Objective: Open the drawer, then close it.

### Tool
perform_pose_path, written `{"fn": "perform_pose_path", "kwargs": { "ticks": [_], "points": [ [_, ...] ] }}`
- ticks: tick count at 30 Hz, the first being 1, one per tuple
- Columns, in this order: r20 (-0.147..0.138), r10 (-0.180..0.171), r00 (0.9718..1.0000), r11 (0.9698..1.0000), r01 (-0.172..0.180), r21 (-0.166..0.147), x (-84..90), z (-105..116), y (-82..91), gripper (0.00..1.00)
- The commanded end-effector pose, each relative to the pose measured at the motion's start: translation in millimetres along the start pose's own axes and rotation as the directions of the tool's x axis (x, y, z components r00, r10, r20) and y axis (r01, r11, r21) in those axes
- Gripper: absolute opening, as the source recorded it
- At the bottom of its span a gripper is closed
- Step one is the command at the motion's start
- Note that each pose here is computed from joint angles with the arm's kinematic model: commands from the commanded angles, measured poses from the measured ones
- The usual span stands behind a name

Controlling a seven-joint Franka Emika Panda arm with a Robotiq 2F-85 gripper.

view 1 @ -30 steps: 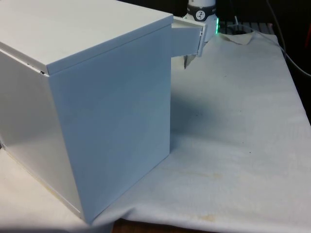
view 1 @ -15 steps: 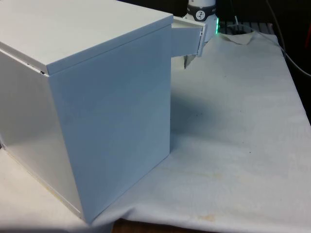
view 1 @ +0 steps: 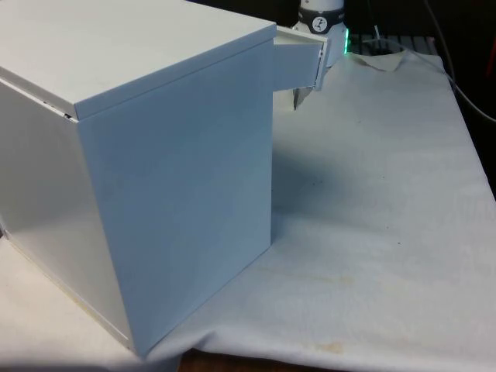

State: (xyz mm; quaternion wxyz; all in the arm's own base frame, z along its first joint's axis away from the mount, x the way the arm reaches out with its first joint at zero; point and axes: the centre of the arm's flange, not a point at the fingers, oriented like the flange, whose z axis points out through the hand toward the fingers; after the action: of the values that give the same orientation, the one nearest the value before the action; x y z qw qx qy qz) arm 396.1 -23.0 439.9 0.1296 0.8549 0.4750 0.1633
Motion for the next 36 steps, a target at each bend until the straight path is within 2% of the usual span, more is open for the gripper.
{"fn": "perform_pose_path", "kwargs": {
  "ticks": [1,20,21,22,36],
  "points": [
    [0.001,0.001,1.0000,1.0000,-0.001,0.000,2.3,0.0,-0.5,1.00],
    [0.007,-0.010,0.9999,0.9999,0.010,-0.004,11.8,0.2,-5.6,1.00],
    [0.000,-0.012,0.9999,0.9999,0.012,0.000,10.3,0.2,-5.3,1.00],
    [0.007,-0.010,0.9999,0.9999,0.010,-0.004,12.5,0.0,-6.0,1.00],
    [0.007,-0.005,1.0000,1.0000,0.005,-0.006,21.2,1.7,-13.2,1.00]
  ]
}}
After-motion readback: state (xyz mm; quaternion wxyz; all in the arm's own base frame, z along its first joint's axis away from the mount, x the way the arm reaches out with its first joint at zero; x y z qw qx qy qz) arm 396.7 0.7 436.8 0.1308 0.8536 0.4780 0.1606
